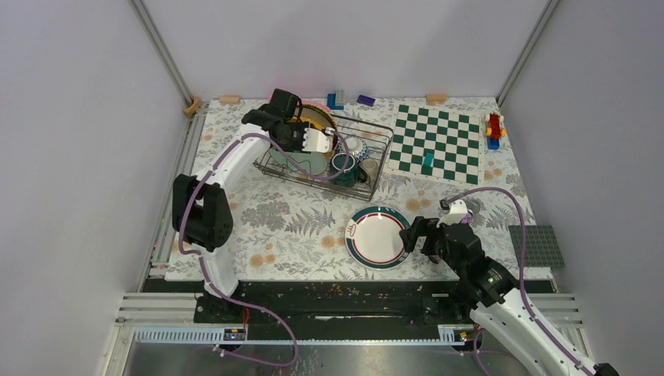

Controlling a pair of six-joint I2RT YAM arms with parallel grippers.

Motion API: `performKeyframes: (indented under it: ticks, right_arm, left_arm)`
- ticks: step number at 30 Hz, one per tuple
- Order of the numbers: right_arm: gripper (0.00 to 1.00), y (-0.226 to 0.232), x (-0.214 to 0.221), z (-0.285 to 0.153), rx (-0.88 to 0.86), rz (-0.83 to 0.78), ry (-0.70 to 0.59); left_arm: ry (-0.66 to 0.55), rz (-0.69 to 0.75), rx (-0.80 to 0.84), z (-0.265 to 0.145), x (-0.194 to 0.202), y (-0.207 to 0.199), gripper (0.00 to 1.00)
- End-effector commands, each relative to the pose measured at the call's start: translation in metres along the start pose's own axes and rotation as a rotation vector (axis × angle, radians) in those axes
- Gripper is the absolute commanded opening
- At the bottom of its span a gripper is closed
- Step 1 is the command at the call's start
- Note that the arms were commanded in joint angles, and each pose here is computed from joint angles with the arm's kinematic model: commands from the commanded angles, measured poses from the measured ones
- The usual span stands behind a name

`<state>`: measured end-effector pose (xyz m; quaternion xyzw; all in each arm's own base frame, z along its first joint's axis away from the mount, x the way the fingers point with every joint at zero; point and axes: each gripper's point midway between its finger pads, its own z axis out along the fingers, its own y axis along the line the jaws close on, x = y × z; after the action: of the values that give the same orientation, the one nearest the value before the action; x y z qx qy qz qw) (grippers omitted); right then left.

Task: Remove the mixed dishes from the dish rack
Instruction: Pick up the plate from the dish rack.

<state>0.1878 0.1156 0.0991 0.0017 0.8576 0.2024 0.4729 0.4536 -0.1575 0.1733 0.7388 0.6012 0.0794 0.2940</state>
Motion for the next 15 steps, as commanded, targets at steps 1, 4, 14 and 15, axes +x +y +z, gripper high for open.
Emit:
performKeyframes:
  ticks: [1, 4, 14, 15]
  right_arm:
    - [1.0, 0.005, -0.024, -0.006, -0.006, -0.001, -0.069]
    - [1.0, 0.005, -0.024, -0.006, -0.008, 0.001, -0.069]
    - [1.0, 0.006, -0.024, -0.009, -0.016, 0.009, -0.076]
    - [0.99, 0.006, -0.024, -0.009, -0.016, 0.009, -0.078]
  left_arm:
    - [0.099, 0.035, -0.052, -0.005, 0.013, 0.007, 0.34]
    - [0.114, 0.041, -0.083, -0.011, 0.013, 0.014, 0.28]
    - [0.186, 0.062, -0.17, -0.024, 0.016, 0.028, 0.16]
    - [0.188, 0.063, -0.175, -0.026, 0.016, 0.03, 0.15]
